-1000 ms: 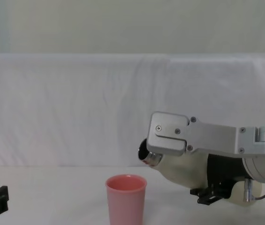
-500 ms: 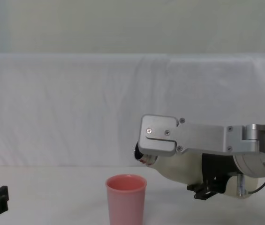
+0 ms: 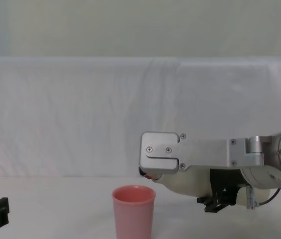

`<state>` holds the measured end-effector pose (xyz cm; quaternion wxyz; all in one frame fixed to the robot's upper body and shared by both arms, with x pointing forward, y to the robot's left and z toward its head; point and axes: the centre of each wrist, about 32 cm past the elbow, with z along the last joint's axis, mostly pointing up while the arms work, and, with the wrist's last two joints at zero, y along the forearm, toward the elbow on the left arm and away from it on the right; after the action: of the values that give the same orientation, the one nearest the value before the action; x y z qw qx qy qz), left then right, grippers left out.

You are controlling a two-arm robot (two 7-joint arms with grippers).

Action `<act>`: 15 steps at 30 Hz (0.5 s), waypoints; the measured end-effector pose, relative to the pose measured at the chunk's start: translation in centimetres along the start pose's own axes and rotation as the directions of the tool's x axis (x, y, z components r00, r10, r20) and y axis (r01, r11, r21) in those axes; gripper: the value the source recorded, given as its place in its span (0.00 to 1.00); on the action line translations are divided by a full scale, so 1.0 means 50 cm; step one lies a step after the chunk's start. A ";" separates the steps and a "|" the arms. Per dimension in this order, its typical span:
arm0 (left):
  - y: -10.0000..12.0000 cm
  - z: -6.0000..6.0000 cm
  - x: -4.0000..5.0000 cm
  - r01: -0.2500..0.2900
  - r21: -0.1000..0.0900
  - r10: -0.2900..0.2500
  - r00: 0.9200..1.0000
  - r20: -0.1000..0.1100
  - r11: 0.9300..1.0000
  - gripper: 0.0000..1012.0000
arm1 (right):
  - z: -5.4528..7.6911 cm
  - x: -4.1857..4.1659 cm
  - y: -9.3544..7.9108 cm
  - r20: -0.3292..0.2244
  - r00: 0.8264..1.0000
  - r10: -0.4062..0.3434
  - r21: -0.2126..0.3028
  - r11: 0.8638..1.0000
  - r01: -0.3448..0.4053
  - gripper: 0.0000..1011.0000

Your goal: Grasp the thermos with one hand and pour water into the cup lid.

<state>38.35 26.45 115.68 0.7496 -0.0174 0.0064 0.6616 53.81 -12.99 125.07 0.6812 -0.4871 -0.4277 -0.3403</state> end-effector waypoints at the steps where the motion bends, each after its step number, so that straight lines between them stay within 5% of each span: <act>1: 0.000 0.000 0.000 0.000 0.000 0.000 1.000 0.000 1.000 0.99 | 0.001 0.000 0.000 0.006 1.000 -0.001 -0.002 1.000 0.001 0.95; 15: 0.000 0.000 0.000 0.000 0.000 0.000 1.000 0.000 1.000 0.99 | 0.013 -0.002 0.006 0.097 0.995 -0.007 -0.029 1.000 0.010 0.95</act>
<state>38.35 26.45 115.68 0.7496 -0.0174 0.0064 0.6616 53.87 -12.29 124.95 0.6512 -0.5111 -0.4571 -0.3253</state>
